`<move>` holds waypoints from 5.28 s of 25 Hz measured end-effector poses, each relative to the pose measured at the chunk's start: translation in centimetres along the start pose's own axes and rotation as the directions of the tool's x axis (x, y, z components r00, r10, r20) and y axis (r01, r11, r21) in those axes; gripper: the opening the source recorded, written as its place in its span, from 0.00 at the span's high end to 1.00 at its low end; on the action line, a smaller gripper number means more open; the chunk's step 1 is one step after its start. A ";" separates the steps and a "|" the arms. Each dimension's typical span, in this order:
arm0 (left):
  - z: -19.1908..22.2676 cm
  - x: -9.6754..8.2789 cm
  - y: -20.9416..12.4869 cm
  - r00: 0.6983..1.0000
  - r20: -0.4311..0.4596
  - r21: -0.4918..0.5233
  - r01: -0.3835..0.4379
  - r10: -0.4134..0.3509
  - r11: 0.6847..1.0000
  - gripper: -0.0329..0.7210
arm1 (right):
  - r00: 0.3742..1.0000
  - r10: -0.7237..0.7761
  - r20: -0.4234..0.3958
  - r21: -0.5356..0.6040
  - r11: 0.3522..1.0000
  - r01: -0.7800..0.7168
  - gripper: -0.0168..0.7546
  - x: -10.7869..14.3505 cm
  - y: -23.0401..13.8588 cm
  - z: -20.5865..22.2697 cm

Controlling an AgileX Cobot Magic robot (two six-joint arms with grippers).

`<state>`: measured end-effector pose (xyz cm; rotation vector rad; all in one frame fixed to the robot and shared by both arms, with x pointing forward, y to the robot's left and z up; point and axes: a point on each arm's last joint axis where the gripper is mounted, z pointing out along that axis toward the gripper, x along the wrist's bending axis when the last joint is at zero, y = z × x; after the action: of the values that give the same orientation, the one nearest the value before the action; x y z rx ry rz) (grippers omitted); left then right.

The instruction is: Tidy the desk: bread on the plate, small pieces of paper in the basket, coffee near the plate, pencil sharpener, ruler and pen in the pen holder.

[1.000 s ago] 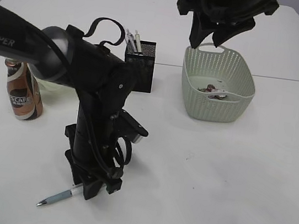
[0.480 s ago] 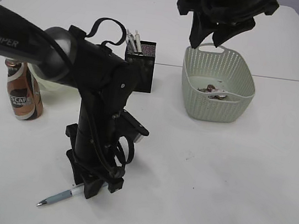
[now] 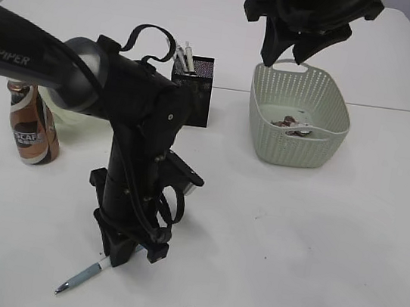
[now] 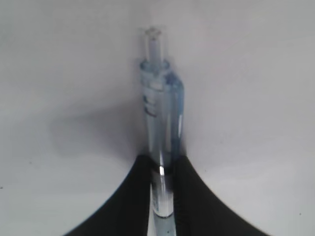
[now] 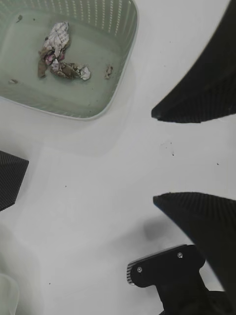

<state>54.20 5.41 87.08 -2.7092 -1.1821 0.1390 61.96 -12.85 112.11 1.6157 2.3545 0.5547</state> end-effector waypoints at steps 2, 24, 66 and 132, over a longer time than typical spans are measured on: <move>0.0 0.0 0.0 1.000 0.000 0.002 0.000 0.000 1.000 0.87 | 1.000 0.000 0.000 0.000 1.000 0.000 0.53 0.0 0.0 0.0; -7.6 0.1 -1.9 0.985 0.073 -0.225 0.166 -0.154 0.960 0.87 | 1.000 0.018 -0.008 0.001 1.000 -0.018 0.53 0.1 0.0 0.0; -15.2 10.8 2.2 0.977 0.148 -0.988 0.140 -0.156 -0.058 0.86 | 0.999 0.002 0.048 -0.003 1.000 -0.002 0.53 -0.4 0.0 0.0; -27.2 10.8 -11.2 0.834 0.099 -0.786 0.400 -0.543 0.471 0.45 | 0.997 0.039 -0.070 -0.192 0.980 -0.051 0.38 0.5 -1.0 -9.1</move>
<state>57.81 17.31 115.82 -2.7316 -2.3188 -0.8943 57.33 -14.34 119.92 1.5885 2.2339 0.8312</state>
